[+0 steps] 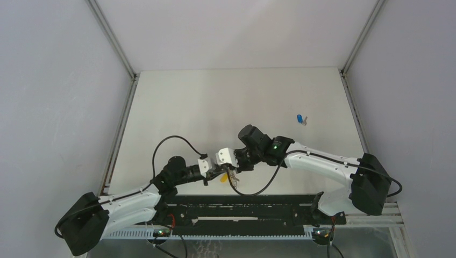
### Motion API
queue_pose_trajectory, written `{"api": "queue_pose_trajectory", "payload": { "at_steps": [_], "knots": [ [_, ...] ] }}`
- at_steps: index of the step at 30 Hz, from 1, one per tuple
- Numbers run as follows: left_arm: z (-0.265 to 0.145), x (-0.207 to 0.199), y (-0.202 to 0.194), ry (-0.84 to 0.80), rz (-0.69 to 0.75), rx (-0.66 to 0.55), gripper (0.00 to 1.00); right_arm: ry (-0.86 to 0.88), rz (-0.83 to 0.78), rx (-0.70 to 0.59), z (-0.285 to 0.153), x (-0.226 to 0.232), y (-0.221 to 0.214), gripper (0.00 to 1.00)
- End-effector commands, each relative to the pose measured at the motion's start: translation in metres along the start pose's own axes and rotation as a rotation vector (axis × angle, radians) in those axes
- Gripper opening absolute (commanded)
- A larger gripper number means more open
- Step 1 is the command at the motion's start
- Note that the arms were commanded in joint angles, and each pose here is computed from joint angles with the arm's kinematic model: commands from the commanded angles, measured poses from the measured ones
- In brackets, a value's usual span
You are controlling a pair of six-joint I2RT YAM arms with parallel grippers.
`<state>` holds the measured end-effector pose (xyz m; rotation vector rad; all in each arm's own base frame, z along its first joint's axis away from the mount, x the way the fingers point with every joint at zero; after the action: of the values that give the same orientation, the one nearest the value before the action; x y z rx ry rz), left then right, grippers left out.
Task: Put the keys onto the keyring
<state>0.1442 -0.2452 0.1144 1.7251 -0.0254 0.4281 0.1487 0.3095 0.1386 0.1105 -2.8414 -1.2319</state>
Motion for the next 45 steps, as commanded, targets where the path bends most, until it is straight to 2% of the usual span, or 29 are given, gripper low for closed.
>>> {"api": "queue_pose_trajectory", "payload": {
  "at_steps": [1, 17, 24, 35, 45],
  "knots": [
    [0.002, 0.003, 0.03, -0.002, 0.127, -0.124, 0.0, 0.057, -0.08, -0.134, -0.003, 0.002, 0.04, 0.0],
    [0.004, -0.002, 0.03, -0.023, 0.19, -0.101, 0.0, 0.081, -0.078, -0.187, -0.009, -0.003, 0.048, 0.0],
    [0.0, 0.01, 0.036, 0.064, 0.156, -0.11, 0.0, 0.065, -0.076, -0.165, -0.005, 0.0, 0.049, 0.0],
    [-0.006, 0.007, 0.048, 0.089, 0.127, -0.197, 0.0, -0.014, -0.061, -0.191, -0.005, -0.007, 0.041, 0.0],
    [-0.015, 0.011, 0.059, 0.132, 0.101, -0.294, 0.0, 0.013, 0.0, -0.271, -0.006, -0.008, 0.034, 0.0]
  ]
}}
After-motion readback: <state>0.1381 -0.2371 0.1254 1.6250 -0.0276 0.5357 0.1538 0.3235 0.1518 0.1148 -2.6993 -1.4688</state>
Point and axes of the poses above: each gripper's point midway between its finger pads, its own z axis out along the fingers, its own x axis along the line the jaws close on, y = z × x, the point moved 2 cm from there along -z, back along the fingers, and after that the axes turned 14 degrees about z, right-handed, at the moved point
